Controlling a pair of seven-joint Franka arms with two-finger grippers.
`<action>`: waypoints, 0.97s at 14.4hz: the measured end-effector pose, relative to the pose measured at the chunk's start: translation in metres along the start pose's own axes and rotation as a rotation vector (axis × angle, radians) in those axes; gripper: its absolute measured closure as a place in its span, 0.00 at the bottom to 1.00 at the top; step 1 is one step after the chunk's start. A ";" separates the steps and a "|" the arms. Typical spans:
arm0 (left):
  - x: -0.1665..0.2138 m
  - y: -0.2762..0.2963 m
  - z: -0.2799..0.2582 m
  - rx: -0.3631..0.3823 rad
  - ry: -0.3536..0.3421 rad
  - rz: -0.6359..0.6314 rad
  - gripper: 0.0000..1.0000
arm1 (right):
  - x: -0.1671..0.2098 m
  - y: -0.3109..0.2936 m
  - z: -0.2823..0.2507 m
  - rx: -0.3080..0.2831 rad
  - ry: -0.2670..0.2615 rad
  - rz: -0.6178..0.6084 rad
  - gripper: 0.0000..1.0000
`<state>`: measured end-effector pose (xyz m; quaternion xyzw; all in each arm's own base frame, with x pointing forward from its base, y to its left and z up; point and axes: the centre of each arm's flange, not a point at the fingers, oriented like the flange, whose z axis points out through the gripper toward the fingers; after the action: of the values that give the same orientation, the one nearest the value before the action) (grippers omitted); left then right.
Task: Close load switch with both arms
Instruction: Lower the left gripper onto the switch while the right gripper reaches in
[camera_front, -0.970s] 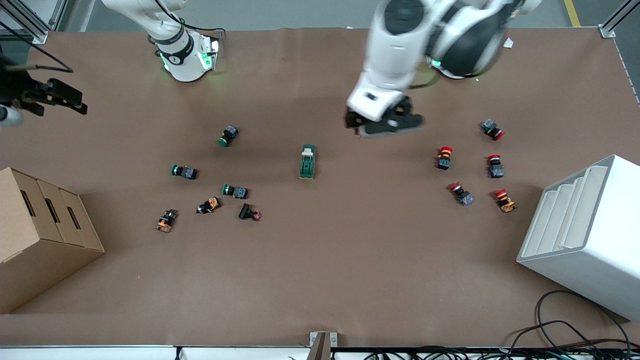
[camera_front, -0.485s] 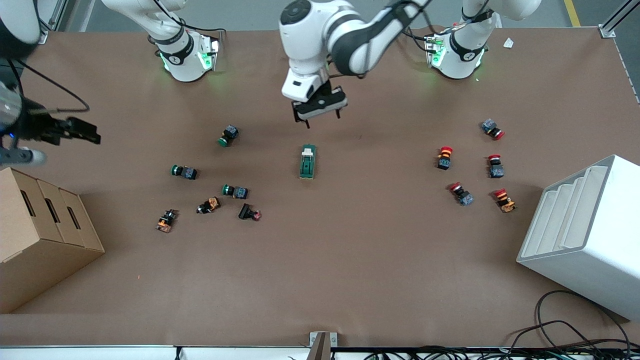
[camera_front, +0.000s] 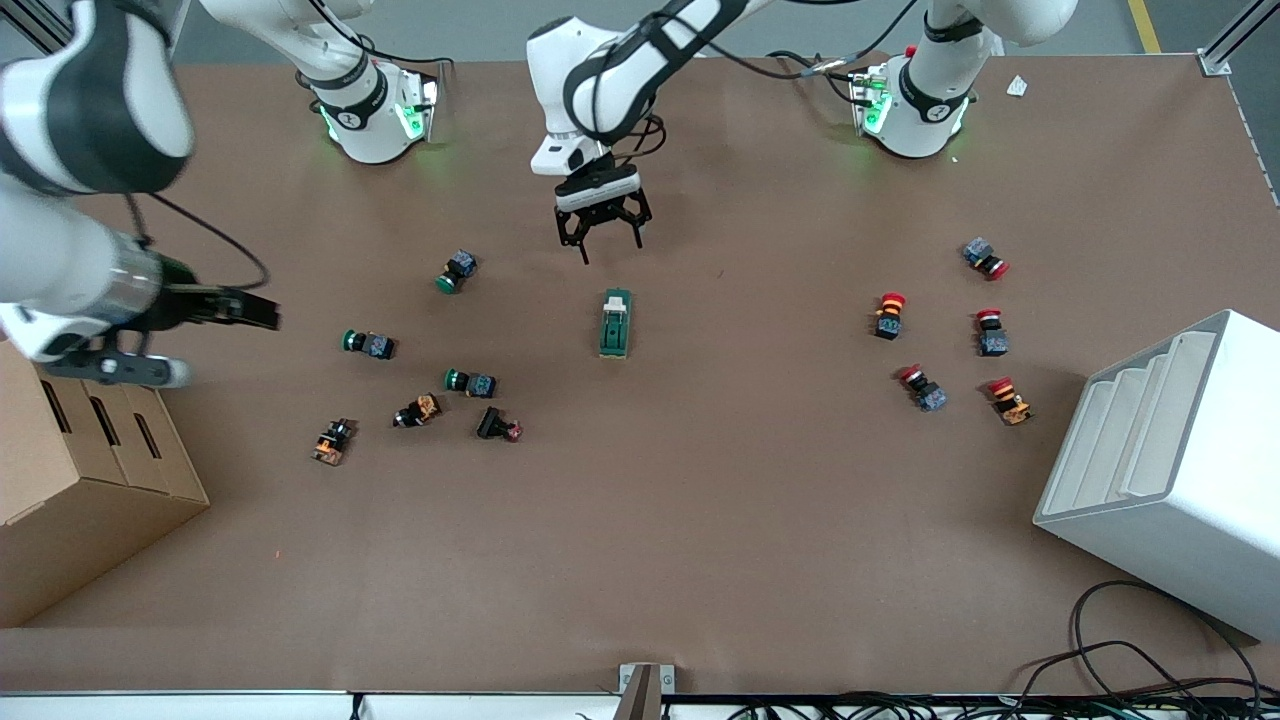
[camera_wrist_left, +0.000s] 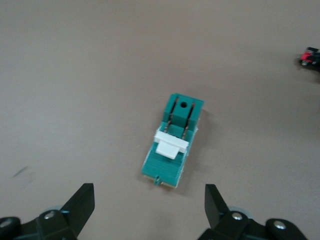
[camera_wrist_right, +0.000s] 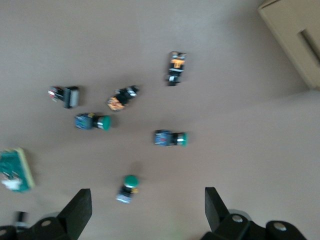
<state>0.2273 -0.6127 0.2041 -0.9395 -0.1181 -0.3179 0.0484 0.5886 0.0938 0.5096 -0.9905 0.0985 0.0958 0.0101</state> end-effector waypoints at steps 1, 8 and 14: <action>-0.013 -0.001 0.011 -0.021 0.041 0.009 0.04 | -0.005 -0.025 0.010 0.023 0.000 0.057 0.00; -0.068 -0.032 0.063 -0.212 0.287 0.162 0.04 | -0.034 -0.169 0.108 0.118 0.016 0.315 0.00; -0.076 -0.059 0.091 -0.293 0.391 0.238 0.04 | -0.077 -0.287 0.234 0.184 0.072 0.488 0.00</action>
<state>0.2074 -0.5552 0.0867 -0.8646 0.0519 -0.4989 -0.0294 0.5271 0.3996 0.2952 -0.9351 0.3429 0.0509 0.0731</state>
